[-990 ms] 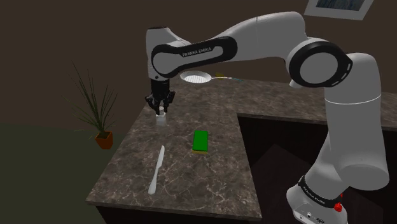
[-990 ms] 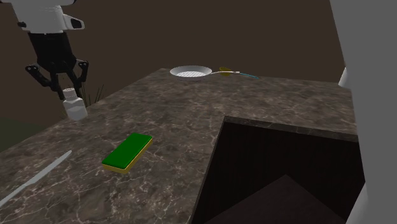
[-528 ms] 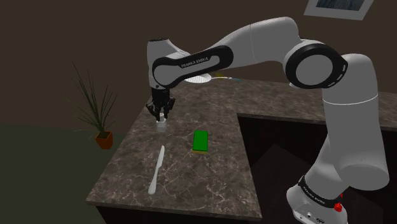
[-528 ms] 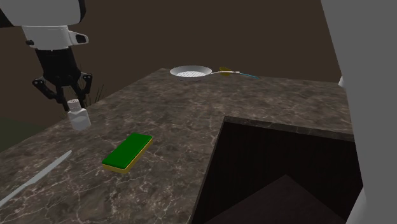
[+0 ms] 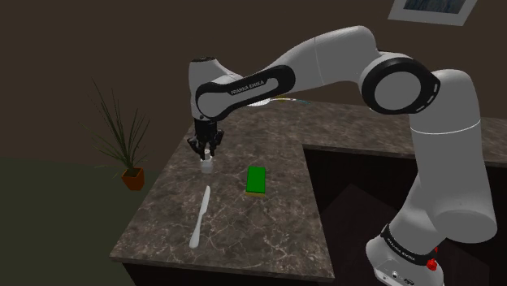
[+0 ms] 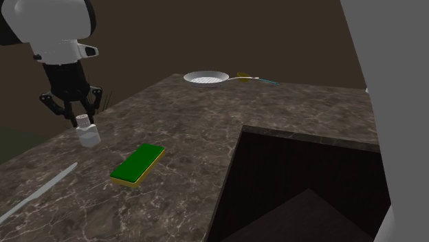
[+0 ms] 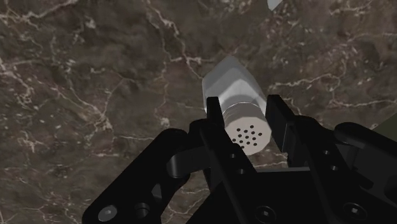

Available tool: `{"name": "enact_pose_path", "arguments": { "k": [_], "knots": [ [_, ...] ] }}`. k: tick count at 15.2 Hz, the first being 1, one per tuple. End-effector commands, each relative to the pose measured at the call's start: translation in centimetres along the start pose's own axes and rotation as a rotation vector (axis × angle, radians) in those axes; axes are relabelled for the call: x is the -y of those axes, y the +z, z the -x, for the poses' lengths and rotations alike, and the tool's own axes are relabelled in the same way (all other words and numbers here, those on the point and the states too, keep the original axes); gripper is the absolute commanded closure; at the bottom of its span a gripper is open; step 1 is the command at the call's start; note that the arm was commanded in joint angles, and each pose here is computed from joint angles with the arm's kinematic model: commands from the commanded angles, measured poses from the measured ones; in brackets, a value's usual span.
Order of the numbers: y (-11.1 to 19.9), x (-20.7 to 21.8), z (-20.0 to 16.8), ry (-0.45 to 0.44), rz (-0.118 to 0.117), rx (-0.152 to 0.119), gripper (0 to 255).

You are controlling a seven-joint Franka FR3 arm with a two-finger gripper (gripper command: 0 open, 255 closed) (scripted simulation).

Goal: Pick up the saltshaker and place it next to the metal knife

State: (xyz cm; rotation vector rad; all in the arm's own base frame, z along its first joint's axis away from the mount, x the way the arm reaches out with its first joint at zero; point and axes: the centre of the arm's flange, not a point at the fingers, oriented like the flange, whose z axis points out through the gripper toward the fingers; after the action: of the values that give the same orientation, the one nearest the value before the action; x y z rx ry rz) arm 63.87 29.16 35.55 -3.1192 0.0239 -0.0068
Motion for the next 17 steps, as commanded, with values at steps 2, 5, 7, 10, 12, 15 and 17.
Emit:
{"name": "enact_pose_path", "arguments": {
  "k": [2,5,7,10,12,15,17],
  "knots": [
    [0.0,0.0,0.0,0.000,0.000,0.000,255],
    [0.0,0.0,0.0,0.000,0.000,0.000,0],
    [0.0,0.0,0.0,0.000,0.000,0.000,0],
    [-1.3,0.0,0.0,0.000,0.000,0.000,0],
    [-3.9,0.0,0.0,0.000,0.000,0.000,0],
    [-5.0,0.0,0.0,0.000,0.000,0.000,0],
    [-5.0,0.0,0.0,0.000,0.000,0.000,0]
  ]
}}
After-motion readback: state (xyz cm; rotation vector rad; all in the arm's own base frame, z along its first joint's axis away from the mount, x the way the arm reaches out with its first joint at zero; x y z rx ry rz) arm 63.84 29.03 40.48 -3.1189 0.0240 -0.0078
